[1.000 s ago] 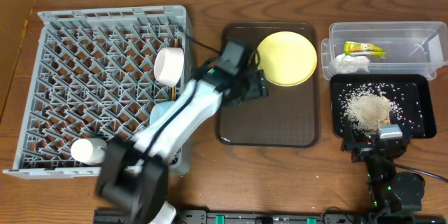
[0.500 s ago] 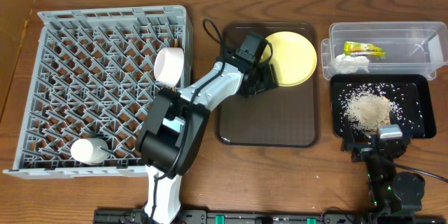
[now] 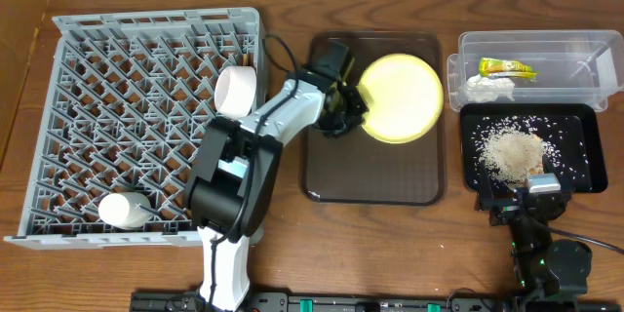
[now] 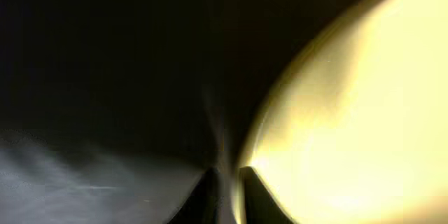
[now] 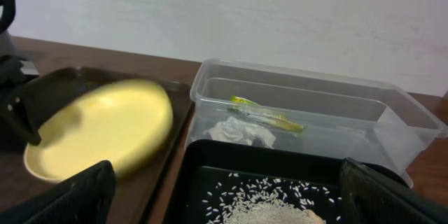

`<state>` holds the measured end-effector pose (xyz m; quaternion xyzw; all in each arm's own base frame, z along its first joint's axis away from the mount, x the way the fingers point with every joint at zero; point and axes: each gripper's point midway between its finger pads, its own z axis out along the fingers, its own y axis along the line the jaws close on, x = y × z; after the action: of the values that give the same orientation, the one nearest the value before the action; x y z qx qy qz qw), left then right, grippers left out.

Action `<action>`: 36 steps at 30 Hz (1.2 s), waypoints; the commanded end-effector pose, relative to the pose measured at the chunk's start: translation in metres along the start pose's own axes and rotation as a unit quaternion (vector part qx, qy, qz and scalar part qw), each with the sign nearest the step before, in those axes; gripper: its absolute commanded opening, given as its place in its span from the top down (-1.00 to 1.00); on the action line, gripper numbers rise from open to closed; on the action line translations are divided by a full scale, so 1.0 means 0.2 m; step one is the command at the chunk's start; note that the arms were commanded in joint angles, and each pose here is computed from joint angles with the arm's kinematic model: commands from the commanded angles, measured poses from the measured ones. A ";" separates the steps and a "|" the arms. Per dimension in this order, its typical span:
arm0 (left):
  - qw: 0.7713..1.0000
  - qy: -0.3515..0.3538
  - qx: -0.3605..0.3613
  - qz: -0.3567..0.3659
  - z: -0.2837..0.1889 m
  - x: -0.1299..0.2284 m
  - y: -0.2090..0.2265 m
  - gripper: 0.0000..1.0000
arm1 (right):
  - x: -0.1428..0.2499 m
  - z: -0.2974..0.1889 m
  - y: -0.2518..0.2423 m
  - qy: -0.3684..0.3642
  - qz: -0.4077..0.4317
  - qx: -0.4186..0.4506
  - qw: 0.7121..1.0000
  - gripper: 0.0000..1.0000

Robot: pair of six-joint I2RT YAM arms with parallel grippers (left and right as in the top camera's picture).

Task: Sort waste into correct bins and load items into the dishwasher
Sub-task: 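Grasp the yellow plate rim with the left gripper and lift it, then carry the yellow plate left over the dish rack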

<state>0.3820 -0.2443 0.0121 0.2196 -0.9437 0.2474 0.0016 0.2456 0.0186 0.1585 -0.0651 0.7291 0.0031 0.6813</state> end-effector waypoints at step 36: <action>0.996 0.052 0.050 0.060 0.21 0.12 0.09 0.85 | 0.01 0.00 -0.01 0.000 -0.005 0.005 1.000 -0.99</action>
<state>0.3749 -0.2779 0.0023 0.1466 -0.9231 0.3553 0.0116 0.2456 0.0186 0.1585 -0.0651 0.7291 0.0031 0.6813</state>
